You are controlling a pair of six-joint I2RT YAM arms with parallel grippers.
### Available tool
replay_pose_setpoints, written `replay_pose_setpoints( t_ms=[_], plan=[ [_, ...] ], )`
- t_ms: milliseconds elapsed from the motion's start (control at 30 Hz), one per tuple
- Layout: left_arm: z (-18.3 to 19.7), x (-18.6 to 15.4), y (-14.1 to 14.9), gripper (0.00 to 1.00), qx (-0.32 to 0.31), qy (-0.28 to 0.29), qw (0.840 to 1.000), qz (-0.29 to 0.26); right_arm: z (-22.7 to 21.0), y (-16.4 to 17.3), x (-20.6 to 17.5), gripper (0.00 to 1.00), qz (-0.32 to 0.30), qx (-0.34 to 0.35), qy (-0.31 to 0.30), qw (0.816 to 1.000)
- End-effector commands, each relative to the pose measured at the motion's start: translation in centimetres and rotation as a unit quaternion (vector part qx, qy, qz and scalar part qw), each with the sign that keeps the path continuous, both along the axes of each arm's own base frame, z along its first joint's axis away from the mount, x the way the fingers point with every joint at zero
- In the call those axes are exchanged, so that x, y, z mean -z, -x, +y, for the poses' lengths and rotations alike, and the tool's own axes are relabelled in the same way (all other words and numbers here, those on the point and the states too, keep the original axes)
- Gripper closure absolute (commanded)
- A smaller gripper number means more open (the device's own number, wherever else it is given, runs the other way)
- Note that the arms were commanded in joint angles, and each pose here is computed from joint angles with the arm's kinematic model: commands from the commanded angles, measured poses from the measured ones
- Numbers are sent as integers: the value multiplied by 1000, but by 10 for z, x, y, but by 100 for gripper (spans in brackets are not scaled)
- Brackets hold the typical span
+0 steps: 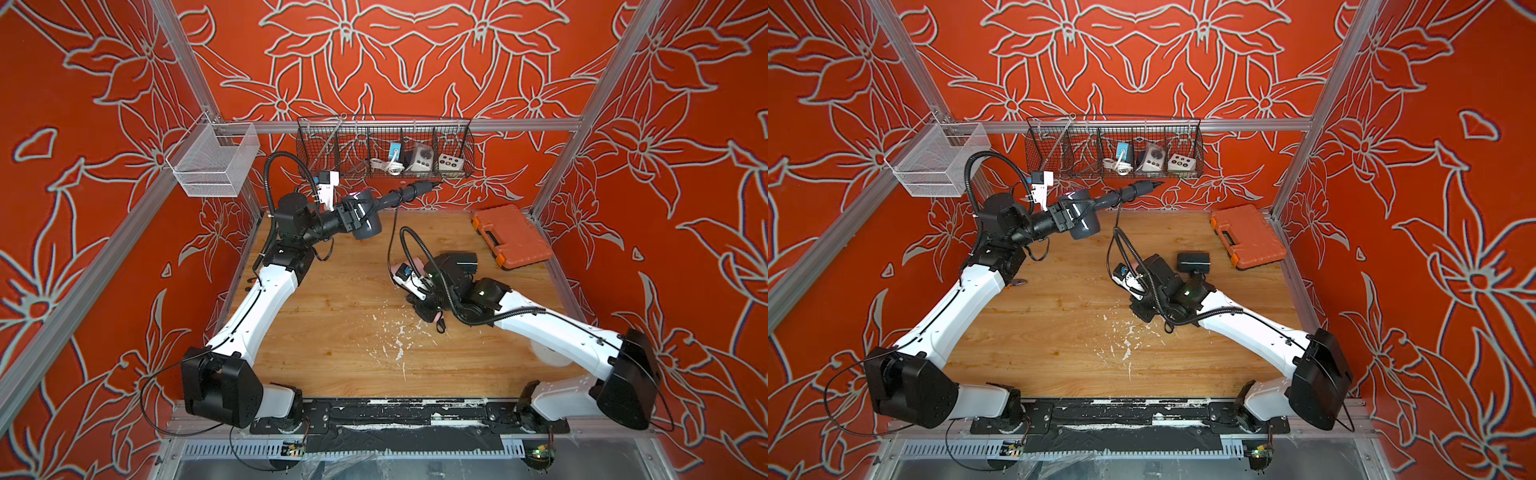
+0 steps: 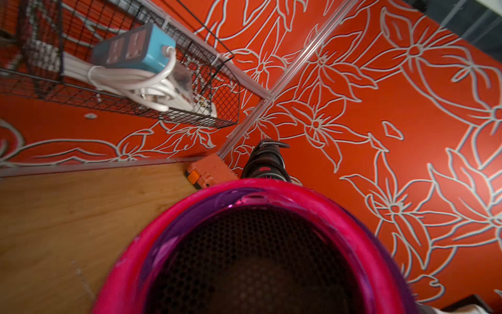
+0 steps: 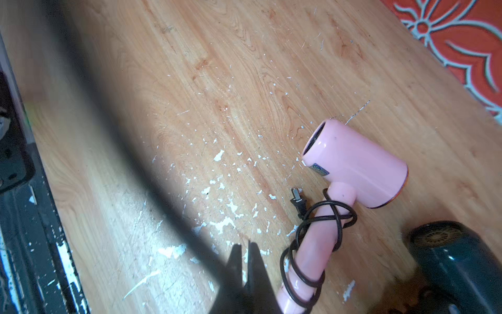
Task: Wrap the cord around the hair dryer
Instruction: Wrap the power cord around the hair dryer.
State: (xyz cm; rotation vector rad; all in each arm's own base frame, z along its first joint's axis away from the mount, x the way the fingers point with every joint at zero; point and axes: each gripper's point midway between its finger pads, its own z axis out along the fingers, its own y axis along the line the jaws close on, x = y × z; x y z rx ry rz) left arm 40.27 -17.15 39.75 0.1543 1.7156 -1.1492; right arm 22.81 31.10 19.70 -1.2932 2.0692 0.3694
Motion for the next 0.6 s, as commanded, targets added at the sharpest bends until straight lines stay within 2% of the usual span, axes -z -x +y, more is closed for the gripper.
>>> replay_pose_setpoints(
  t_ms=[0,133,233,333,467,567],
  plan=[
    [21,-4,-7,100,-65,-75,994,-42,-33,17,-11,100,-24,19,110,994],
    [29,24,-10,100,-87,-110,990,-12,-49,16,-46,100,-71,41,172,982],
    [30,34,-5,100,-87,-116,989,-3,-63,7,-75,100,-105,61,206,971],
    [27,40,1,100,-75,-117,990,5,-71,-5,-104,100,-157,69,229,958],
    [19,48,11,100,-50,-113,992,13,-80,-27,-142,100,-239,87,268,929],
    [4,53,21,100,-18,-113,993,19,-75,-38,-169,100,-282,86,265,918]
  ],
)
